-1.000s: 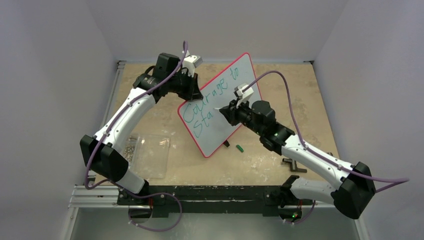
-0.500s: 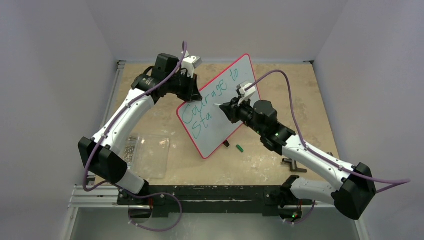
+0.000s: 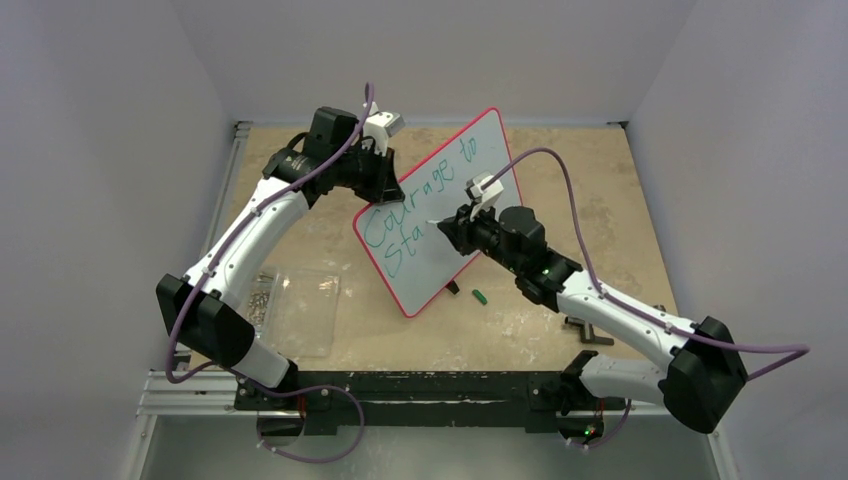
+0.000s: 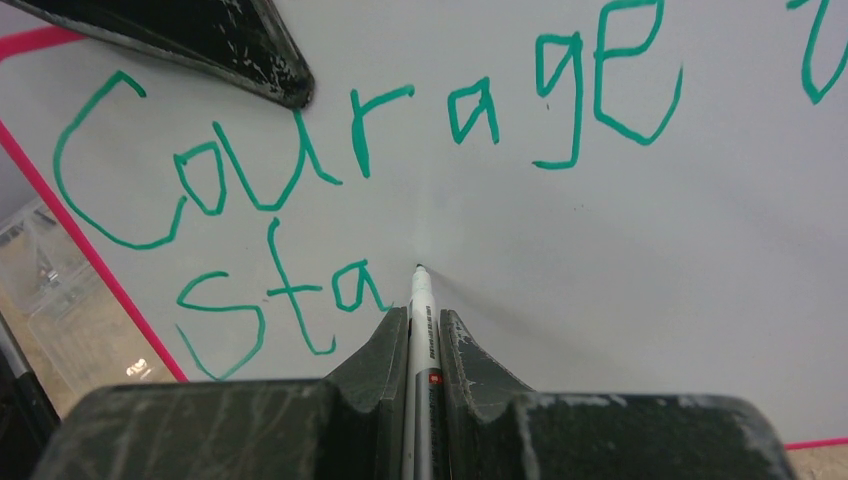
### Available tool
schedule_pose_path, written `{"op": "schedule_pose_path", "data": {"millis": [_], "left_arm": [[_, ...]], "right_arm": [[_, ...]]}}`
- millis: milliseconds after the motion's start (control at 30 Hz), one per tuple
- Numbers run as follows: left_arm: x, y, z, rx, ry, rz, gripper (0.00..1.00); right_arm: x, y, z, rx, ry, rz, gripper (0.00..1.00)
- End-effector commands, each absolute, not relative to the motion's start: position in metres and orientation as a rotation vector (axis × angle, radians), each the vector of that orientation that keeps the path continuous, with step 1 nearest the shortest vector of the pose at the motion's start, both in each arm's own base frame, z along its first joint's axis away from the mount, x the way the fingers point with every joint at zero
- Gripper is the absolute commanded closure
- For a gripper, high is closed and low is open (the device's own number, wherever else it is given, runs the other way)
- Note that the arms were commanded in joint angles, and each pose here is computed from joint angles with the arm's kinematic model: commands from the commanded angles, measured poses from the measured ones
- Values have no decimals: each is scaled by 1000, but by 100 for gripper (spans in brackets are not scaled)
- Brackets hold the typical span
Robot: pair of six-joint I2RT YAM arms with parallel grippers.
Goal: Write a sentence on the whiteboard
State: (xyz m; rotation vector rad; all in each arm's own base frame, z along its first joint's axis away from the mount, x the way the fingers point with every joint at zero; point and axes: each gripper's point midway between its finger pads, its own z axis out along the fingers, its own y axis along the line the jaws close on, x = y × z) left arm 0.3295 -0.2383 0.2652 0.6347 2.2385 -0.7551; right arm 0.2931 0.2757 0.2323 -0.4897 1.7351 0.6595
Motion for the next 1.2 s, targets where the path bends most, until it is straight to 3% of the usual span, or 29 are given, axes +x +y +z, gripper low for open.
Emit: {"op": "schedule_pose_path", "data": {"millis": [0,367,1167], "left_arm": [[342,-199,252,623,2273,-479,100],[342,-200,250,624,2277,-480,100],[343,-201,249,626,2282,-483,100]], "right_arm": [[292,276,233,-473,1715,682,100],[284,269,216,-466,1752,685,100],[314,279,251,-413,1707,630,100]]}}
